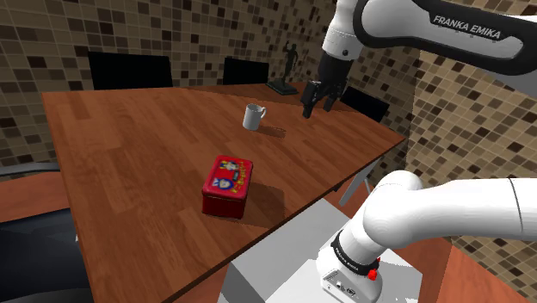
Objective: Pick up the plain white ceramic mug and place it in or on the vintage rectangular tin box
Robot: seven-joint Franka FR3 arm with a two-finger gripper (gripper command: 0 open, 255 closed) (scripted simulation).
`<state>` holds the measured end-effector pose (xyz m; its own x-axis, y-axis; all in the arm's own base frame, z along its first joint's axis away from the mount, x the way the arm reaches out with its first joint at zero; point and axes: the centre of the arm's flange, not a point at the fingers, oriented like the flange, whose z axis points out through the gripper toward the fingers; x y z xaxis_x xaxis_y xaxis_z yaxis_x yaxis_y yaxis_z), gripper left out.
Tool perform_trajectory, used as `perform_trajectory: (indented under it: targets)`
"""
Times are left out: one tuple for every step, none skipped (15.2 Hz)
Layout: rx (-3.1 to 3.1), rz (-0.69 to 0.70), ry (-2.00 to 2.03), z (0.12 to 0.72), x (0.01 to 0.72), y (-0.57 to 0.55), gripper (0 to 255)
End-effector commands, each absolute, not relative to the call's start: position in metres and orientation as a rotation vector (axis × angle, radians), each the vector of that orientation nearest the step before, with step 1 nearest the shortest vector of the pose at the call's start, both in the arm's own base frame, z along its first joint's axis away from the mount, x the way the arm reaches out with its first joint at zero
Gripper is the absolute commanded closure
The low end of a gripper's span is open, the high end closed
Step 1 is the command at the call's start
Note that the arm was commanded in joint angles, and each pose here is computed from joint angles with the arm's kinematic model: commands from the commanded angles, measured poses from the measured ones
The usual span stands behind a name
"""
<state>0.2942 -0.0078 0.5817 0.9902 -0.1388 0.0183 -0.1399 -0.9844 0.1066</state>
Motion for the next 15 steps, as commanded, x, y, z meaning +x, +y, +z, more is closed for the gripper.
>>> perform_trajectory:
  targets:
    - [3.026,0.016,-0.212,0.582,0.294,-0.008,0]
    - [3.029,0.008,-0.200,0.577,0.306,-0.014,0]
    - [3.032,0.000,-0.187,0.572,0.317,-0.021,0]
    - [3.035,-0.008,-0.174,0.568,0.329,-0.027,0]
    - [3.038,-0.016,-0.161,0.563,0.340,-0.033,0]
    - [3.040,-0.024,-0.149,0.558,0.352,-0.039,0]
    - [3.043,-0.032,-0.136,0.553,0.364,-0.045,0]
    - [3.046,-0.040,-0.123,0.548,0.375,-0.051,0]
    - [3.048,-0.049,-0.110,0.543,0.387,-0.056,0]
    - [3.051,-0.057,-0.097,0.538,0.399,-0.062,0]
    - [3.053,-0.065,-0.084,0.533,0.410,-0.067,0]
    - [3.055,-0.073,-0.071,0.527,0.422,-0.073,0]
    - [3.057,-0.081,-0.058,0.522,0.434,-0.078,0]
    - [3.059,-0.089,-0.045,0.516,0.446,-0.083,0]
    - [3.061,-0.098,-0.032,0.511,0.457,-0.088,0]
